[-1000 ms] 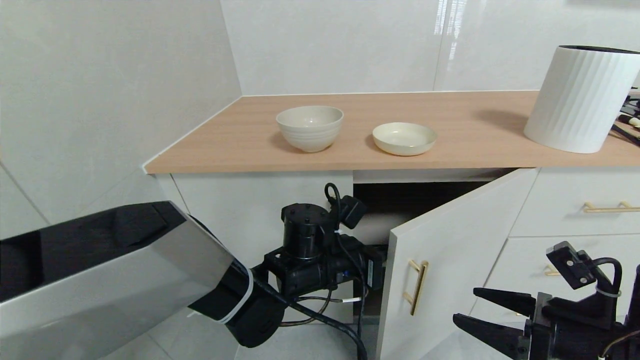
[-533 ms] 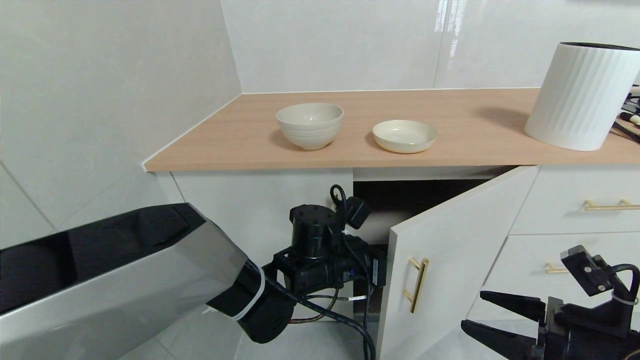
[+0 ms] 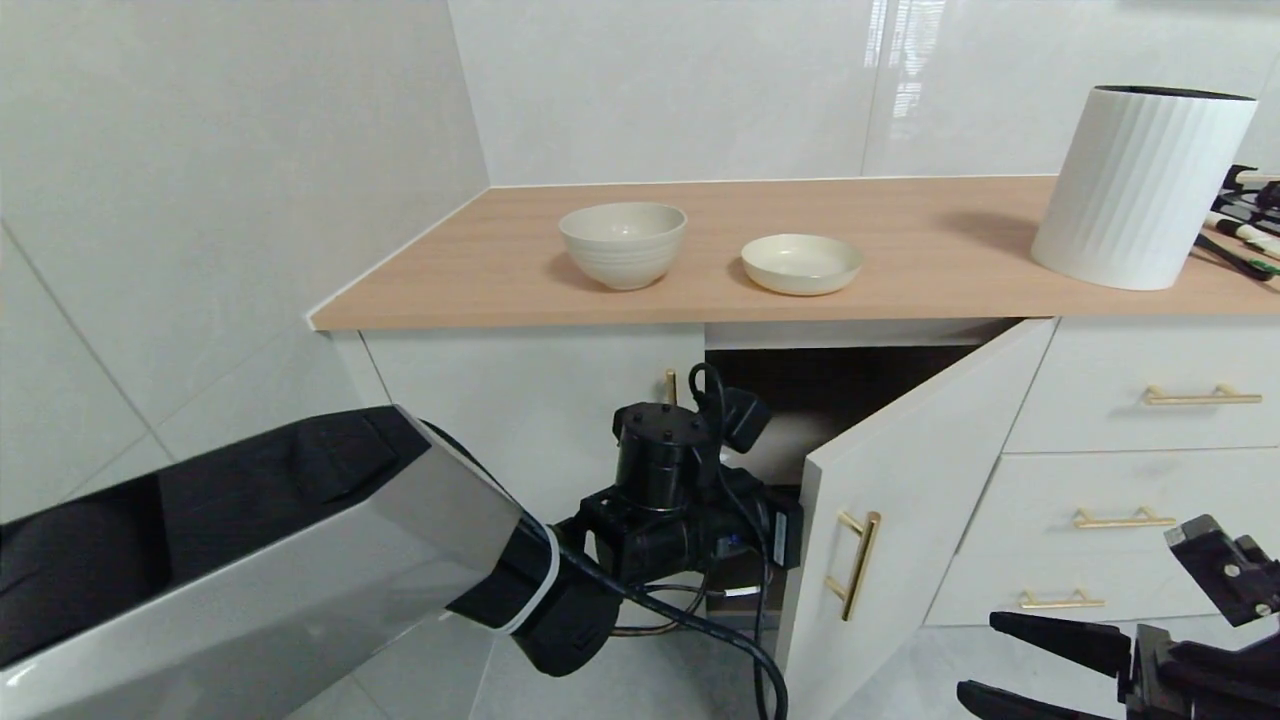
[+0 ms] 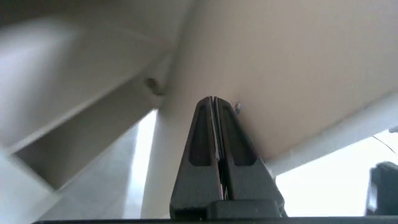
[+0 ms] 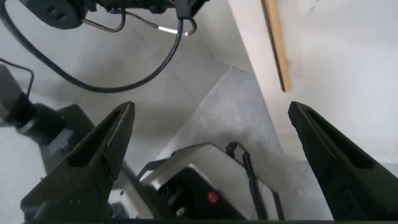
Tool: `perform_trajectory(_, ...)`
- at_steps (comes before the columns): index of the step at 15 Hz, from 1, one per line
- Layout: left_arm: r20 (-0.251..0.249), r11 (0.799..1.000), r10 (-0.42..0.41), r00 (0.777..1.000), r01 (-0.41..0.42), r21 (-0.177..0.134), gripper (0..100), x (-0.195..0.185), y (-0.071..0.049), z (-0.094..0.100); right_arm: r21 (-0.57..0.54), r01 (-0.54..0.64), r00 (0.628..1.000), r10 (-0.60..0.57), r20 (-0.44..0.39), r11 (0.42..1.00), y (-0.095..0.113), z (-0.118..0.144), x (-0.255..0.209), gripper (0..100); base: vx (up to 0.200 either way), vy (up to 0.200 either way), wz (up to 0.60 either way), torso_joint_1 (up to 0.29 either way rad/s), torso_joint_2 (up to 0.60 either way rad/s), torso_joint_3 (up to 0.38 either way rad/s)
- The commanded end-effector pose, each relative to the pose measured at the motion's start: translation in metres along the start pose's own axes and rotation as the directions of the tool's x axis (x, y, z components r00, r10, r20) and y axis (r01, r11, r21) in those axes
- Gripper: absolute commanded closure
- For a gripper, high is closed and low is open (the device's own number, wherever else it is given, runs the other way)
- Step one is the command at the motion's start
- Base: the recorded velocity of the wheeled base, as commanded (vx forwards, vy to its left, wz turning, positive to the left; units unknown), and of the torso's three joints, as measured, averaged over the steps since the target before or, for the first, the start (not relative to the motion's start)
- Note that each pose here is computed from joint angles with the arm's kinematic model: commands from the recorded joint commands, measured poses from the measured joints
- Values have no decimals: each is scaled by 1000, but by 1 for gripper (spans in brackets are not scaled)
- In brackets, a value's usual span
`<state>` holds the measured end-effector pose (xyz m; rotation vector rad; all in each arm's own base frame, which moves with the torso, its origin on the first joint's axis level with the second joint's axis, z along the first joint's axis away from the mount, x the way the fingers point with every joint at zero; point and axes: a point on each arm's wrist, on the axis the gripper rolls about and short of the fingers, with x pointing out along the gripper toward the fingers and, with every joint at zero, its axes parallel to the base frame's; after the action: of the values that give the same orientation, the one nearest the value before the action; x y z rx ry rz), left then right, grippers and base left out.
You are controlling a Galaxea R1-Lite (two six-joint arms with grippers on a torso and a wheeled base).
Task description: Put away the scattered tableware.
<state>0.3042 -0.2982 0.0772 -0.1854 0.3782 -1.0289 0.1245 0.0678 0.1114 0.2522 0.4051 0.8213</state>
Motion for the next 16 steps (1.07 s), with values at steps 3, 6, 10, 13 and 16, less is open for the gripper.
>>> perform_trajectory(3,-1,1000,24,1000,-24,-2,100,3,-1,4,-25,-14,999,15,49,1000,6,4,-10,0,-133,0,0,2,0,2)
perform_trajectory(6,-1,1000,19,1000,-19,0,100,10,0,2,-30,-20,997,22,69,999,8,6,-14,0,-67,0,0,6,4,1)
perform_trajectory(10,-15,1000,22,1000,-22,-7,100,18,2,0,-40,-73,995,75,60,997,15,3,-26,0,0,0,0,0,0,0)
perform_trajectory(13,-19,999,32,999,-32,6,100,29,-21,3,-52,-161,986,163,21,986,23,-2,-33,0,0,0,0,0,0,0)
perform_trajectory(16,-24,993,-109,994,110,47,100,28,-96,9,-78,-296,955,295,-16,952,35,-6,-38,0,0,0,0,0,0,0)
